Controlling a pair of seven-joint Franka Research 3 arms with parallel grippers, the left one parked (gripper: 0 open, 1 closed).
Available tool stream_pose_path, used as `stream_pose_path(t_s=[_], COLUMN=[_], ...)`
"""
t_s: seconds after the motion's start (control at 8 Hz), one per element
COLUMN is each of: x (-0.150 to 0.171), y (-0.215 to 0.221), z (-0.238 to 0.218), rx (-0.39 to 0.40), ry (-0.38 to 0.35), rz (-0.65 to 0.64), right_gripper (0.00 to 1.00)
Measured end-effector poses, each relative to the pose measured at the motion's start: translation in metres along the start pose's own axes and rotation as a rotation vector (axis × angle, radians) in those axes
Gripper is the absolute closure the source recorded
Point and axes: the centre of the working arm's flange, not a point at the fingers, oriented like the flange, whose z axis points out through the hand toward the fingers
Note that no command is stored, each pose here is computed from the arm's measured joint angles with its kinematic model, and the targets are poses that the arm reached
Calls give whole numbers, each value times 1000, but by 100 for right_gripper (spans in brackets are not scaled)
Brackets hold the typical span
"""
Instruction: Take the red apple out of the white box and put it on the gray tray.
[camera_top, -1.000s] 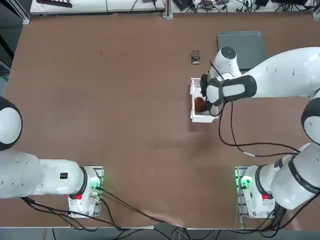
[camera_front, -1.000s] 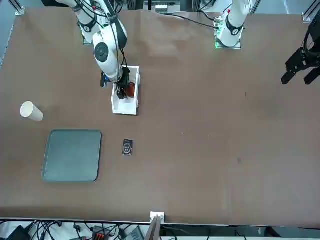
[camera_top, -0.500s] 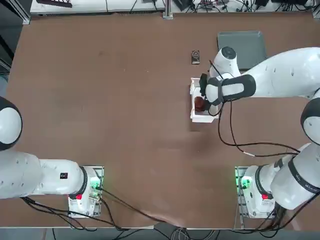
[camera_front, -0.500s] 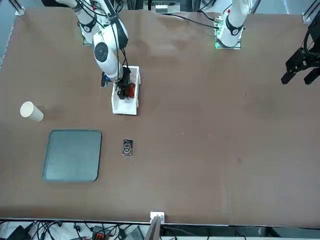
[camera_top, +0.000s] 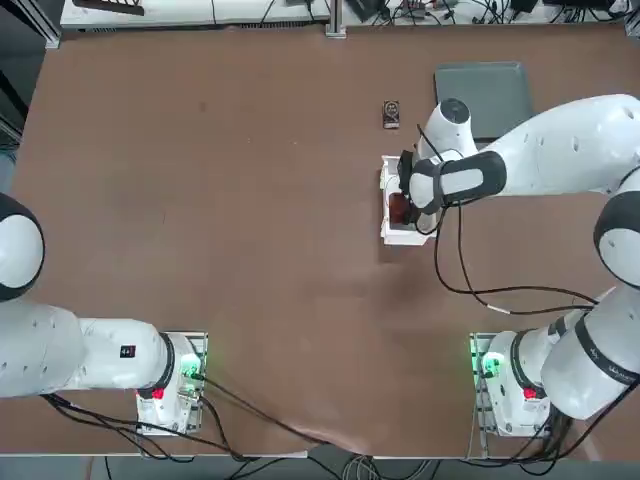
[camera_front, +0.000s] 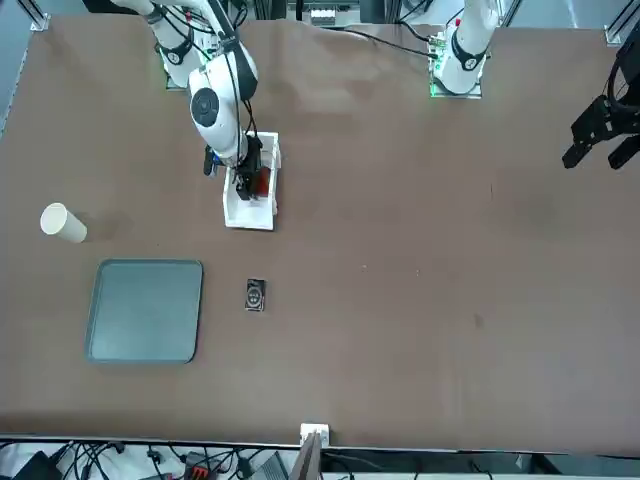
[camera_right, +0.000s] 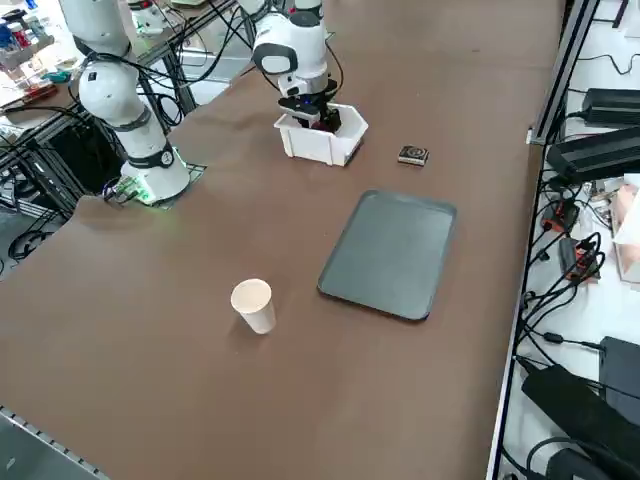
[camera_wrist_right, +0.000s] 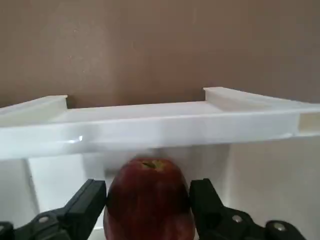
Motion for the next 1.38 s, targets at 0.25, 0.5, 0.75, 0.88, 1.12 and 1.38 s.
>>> stream_pose_path(t_s=[0.25, 0.5, 0.75, 0.88, 1.12, 1.38], x=[0, 0, -1, -2, -3, -4], y=[0, -1, -1, 0, 0, -1], z=[1, 0, 0, -1, -1, -4], rx=[1, 8, 11, 13, 17, 19], ry=[0, -4, -6, -8, -10, -13], rz=[0, 1, 1, -1, -7, -16], right_gripper=[1, 4, 8, 13, 14, 14])
